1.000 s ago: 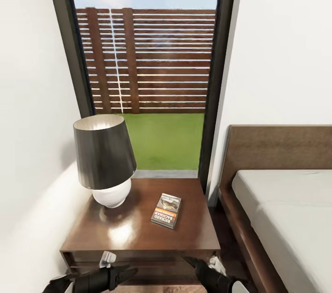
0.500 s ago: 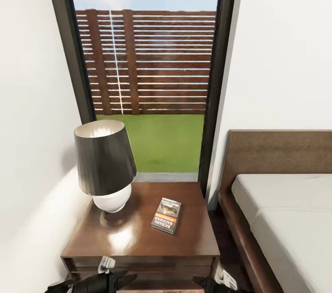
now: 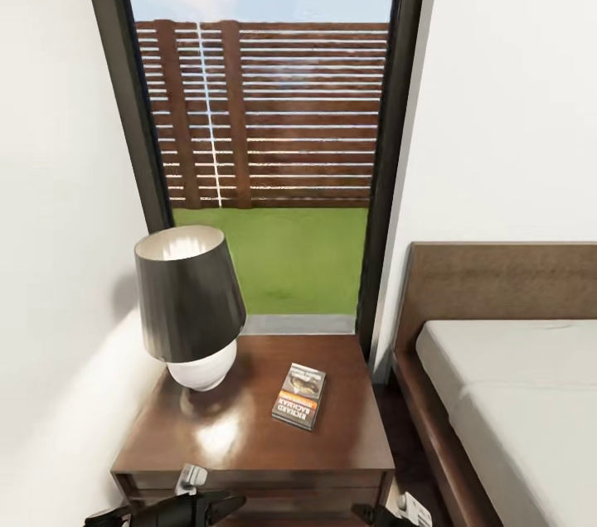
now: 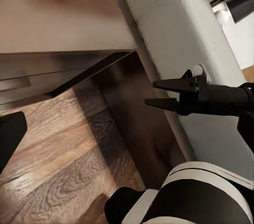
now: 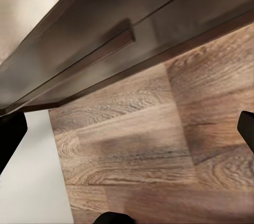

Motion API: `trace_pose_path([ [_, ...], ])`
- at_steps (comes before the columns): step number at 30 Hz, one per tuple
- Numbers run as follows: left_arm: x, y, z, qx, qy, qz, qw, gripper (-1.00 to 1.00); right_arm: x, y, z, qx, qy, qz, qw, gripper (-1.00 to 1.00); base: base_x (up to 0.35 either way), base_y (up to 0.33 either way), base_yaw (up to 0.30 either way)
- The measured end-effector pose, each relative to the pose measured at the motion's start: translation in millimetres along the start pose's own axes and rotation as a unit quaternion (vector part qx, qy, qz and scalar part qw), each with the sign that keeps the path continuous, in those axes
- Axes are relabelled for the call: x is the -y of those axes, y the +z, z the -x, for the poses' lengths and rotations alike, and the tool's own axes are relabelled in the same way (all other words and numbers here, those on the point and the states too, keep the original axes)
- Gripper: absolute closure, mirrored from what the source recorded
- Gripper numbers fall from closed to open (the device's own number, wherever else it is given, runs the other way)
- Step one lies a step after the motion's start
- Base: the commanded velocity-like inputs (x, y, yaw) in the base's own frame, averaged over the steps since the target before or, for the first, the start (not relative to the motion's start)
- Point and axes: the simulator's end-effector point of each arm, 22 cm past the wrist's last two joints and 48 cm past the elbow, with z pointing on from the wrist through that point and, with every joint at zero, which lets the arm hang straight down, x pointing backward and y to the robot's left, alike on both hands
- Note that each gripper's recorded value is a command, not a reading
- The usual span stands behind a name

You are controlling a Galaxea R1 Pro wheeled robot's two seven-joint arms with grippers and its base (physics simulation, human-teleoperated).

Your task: In the bedroom, move the book from the bed onto either nightstand, and place the two sandals side by side next to the bed.

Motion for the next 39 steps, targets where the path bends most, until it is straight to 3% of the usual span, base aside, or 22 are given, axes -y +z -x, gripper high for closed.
trace_pose_path([
  [7, 10.2, -3.7, 10.3, 0.0, 0.0, 0.0, 1.0, -1.0, -10.5, -9.4, 6.6, 0.001, 0.0, 0.0, 1.0, -1.0, 0.0, 0.0, 0.0],
  [10, 14.6, -5.2, 14.5, 0.0, -0.001, 0.0, 1.0, -1.0, -15.0, -13.8, 21.9, 0.03, -0.011, 0.0, 0.9995, -1.0, 0.0, 0.0, 0.0],
  [14, 20.5, -7.3, 20.1, 0.0, -0.001, 0.0, 1.0, -1.0, -20.5, -19.3, 27.9, 0.037, -0.014, 0.0, 0.9992, -1.0, 0.0, 0.0, 0.0],
  [33, 47.4, -16.4, 47.0, 0.002, 0.005, 0.002, 1.0, -1.0, -47.2, -44.3, 43.0, 0.039, -0.014, 0.0, 0.9991, -1.0, 0.0, 0.0, 0.0],
  [34, 45.9, -16.9, 49.1, 0.004, 0.009, 0.009, 0.9999, -1.0, -48.5, -45.7, 43.8, 0.039, -0.014, 0.0, 0.9991, -1.0, 0.0, 0.0, 0.0],
  [38, 19.1, -13.4, 55.7, 0.014, 0.022, 0.09, 0.9956, -1.0, -52.2, -51.0, 45.6, 0.038, -0.014, -0.002, 0.9992, -1.0, 0.0, 0.0, 0.0],
  [39, 0.3, -10.1, 51.6, 0.016, 0.018, 0.144, 0.9893, -1.0, -45.3, -52.8, 40.0, 0.032, -0.009, -0.011, 0.9994, -1.0, 0.0, 0.0, 0.0],
])
